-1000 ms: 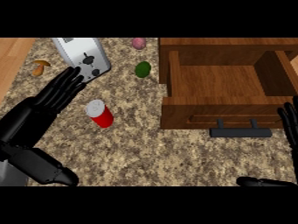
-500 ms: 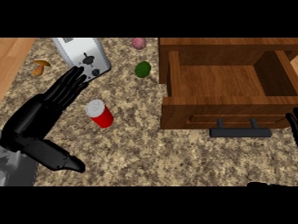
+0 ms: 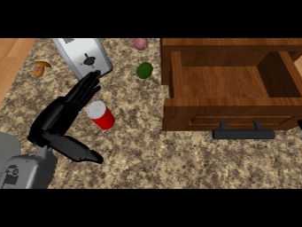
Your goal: Pick up the can, place it into the drawer and close the drawer
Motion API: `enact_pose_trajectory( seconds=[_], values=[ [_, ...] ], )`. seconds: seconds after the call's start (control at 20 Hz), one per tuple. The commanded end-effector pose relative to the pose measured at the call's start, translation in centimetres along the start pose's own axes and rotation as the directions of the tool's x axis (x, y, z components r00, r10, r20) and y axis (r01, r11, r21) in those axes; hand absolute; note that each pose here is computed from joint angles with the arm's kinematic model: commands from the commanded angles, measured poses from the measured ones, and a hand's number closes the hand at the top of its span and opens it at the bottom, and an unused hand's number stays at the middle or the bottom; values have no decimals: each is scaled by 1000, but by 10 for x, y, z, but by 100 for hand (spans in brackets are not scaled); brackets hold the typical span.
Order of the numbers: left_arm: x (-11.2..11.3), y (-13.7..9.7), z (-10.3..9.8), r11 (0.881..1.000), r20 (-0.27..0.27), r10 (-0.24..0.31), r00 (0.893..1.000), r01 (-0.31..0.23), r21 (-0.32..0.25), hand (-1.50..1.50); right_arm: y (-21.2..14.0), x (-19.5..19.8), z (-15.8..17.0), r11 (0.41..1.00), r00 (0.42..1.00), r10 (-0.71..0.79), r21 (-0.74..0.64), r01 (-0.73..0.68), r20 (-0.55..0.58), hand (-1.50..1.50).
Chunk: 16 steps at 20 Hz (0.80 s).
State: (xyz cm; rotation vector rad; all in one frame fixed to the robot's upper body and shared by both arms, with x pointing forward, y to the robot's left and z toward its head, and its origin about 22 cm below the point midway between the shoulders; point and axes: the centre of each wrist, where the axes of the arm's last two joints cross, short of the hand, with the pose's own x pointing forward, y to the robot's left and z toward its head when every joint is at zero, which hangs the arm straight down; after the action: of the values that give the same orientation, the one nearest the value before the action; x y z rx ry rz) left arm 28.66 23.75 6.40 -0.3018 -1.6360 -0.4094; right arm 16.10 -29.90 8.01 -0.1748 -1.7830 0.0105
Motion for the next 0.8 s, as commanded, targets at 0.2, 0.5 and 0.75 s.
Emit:
enact_pose_trajectory(
  seconds=[0.2,0.5,0.75],
  values=[
    [-18,20,-3,1000,-31,5,1000,-4,20,-150,-3,-2,4,1000,1000,1,10,-1,3,-150],
    [-50,33,-6,999,-36,-10,999,11,39,-150,0,-8,-12,1000,1000,-8,9,8,10,-150],
    [-84,39,-4,998,-68,-8,998,13,69,-150,0,-22,4,1000,1000,-4,13,4,4,-150]
  ],
)
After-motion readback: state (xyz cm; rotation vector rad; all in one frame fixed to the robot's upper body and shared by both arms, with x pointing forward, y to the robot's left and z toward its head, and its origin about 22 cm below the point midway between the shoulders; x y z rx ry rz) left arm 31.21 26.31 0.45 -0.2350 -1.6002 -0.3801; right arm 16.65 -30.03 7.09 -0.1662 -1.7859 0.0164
